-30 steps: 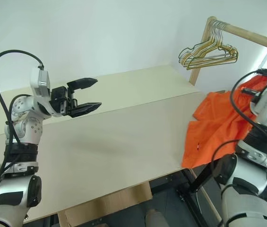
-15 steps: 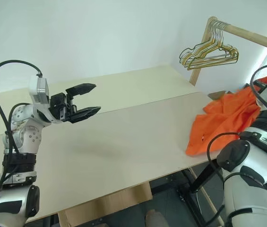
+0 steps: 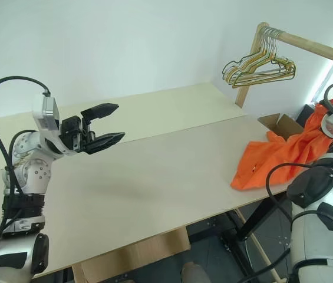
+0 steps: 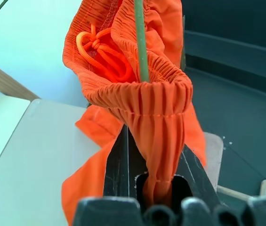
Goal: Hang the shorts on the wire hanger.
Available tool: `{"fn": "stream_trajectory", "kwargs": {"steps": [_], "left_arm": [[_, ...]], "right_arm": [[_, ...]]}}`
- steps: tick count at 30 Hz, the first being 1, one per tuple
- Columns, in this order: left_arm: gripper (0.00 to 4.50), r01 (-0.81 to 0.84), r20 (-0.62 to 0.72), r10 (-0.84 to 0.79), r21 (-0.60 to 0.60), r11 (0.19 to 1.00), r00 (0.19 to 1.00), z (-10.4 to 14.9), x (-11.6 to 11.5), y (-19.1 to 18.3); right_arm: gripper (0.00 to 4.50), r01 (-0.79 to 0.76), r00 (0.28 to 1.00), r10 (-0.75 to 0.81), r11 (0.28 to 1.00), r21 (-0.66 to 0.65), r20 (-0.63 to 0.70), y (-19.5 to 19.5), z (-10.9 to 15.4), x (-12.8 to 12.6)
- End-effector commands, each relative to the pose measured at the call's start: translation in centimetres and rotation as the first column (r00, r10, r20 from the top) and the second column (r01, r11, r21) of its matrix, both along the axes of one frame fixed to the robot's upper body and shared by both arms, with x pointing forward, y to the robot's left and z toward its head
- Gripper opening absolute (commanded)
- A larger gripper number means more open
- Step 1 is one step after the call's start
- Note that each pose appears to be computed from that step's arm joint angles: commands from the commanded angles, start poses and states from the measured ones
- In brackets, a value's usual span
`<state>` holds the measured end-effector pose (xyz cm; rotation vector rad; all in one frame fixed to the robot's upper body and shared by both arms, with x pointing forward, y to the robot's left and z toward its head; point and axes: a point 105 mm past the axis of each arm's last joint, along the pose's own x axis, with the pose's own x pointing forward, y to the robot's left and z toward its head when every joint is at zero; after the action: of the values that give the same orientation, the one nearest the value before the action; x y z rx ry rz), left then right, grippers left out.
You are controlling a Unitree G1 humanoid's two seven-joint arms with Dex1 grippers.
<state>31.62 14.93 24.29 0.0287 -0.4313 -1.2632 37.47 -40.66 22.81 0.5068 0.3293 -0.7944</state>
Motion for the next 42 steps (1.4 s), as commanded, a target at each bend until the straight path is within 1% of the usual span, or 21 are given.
{"fn": "stream_trajectory", "kwargs": {"steps": [1,3,5,7,9,11,12,14,15,16,19,21,26,28,31,33,35,37,39,41,42], "left_arm": [[4.49,0.043,0.063,-0.037,-0.096,0.994,0.997,2.3,-1.1,0.3],[4.49,0.042,0.071,-0.035,-0.096,0.995,0.997,2.4,-1.2,0.2],[4.49,0.045,0.074,-0.038,-0.099,0.994,0.997,2.5,-1.2,0.2],[4.49,0.053,0.074,-0.045,-0.107,0.993,0.996,2.5,-1.4,0.1],[4.50,0.055,0.073,-0.047,-0.106,0.993,0.996,2.4,-1.4,0.1],[4.50,0.053,0.070,-0.046,-0.104,0.993,0.996,2.3,-1.4,0.1],[4.50,0.052,0.069,-0.045,-0.102,0.993,0.997,2.2,-1.4,0.1],[4.50,0.048,0.066,-0.042,-0.095,0.994,0.997,2.0,-1.4,0.0],[4.50,0.046,0.066,-0.040,-0.094,0.995,0.997,2.0,-1.4,0.0],[4.50,0.044,0.065,-0.038,-0.093,0.995,0.997,1.9,-1.4,0.0],[4.50,0.038,0.064,-0.033,-0.086,0.996,0.997,1.8,-1.3,0.0],[4.50,0.037,0.064,-0.032,-0.077,0.996,0.997,1.7,-1.3,0.0],[4.50,0.038,0.067,-0.033,-0.072,0.997,0.997,1.7,-1.1,-0.2],[4.50,0.040,0.068,-0.035,-0.071,0.997,0.997,1.6,-1.1,-0.3],[4.50,0.046,0.072,-0.041,-0.076,0.996,0.997,1.7,-1.2,-0.3],[4.50,0.047,0.073,-0.041,-0.077,0.996,0.996,1.7,-1.2,-0.3],[4.50,0.044,0.075,-0.038,-0.077,0.996,0.996,1.7,-1.3,-0.2],[4.50,0.038,0.076,-0.032,-0.077,0.996,0.997,1.7,-1.4,-0.1],[4.50,0.013,0.071,-0.008,-0.077,0.997,0.997,1.6,-1.5,0.4],[4.50,-0.017,0.063,0.021,-0.060,0.998,0.998,1.3,-1.6,0.9],[4.50,-0.038,0.058,0.041,-0.048,0.998,0.998,1.0,-1.7,1.3]], "right_arm": [[0.00,-0.015,1.000,0.015,1.000,-0.022,-0.008,1.1,1.2,0.5],[0.00,-0.014,0.998,0.010,0.998,-0.057,-0.066,1.3,0.7,0.5],[0.00,-0.007,0.997,0.001,0.997,-0.072,-0.083,1.3,0.2,0.5],[0.00,0.003,0.992,-0.019,0.992,-0.127,-0.128,1.1,0.0,0.2],[0.63,0.028,0.989,-0.048,0.989,-0.146,-0.141,0.8,-0.1,-0.1],[1.11,0.047,0.985,-0.076,0.983,-0.180,-0.158,0.7,0.1,-0.3],[1.56,0.049,0.984,-0.080,0.981,-0.190,-0.159,0.7,0.3,-0.3],[2.21,0.063,0.981,-0.101,0.973,-0.223,-0.165,0.7,0.8,-0.4],[2.63,0.070,0.980,-0.112,0.967,-0.244,-0.164,0.7,1.1,-0.4],[2.90,0.077,0.980,-0.122,0.961,-0.264,-0.158,0.7,1.6,-0.5],[3.97,0.109,0.976,-0.166,0.930,-0.350,-0.138,0.9,3.0,-0.7],[4.44,0.128,0.973,-0.196,0.900,-0.416,-0.124,1.1,4.0,-0.9],[4.44,0.137,0.977,-0.203,0.836,-0.532,-0.067,2.1,6.2,-1.2],[4.44,0.161,0.974,-0.223,0.792,-0.589,-0.033,2.3,7.4,-1.5],[4.44,0.232,0.955,-0.292,0.642,-0.731,0.047,2.6,10.0,-2.4],[4.44,0.244,0.953,-0.283,0.519,-0.819,0.104,3.4,11.4,-2.3],[4.44,0.232,0.967,-0.202,0.451,-0.862,0.154,4.6,12.1,-1.5],[4.44,0.217,0.975,-0.139,0.438,-0.872,0.173,5.4,12.2,-0.9],[4.44,0.138,0.989,0.001,0.388,-0.911,0.151,7.9,12.3,0.7],[4.44,0.027,0.979,0.180,0.370,-0.928,0.101,10.7,11.8,2.4],[4.44,0.001,0.970,0.230,0.338,-0.941,0.084,12.0,11.7,2.8]]}}
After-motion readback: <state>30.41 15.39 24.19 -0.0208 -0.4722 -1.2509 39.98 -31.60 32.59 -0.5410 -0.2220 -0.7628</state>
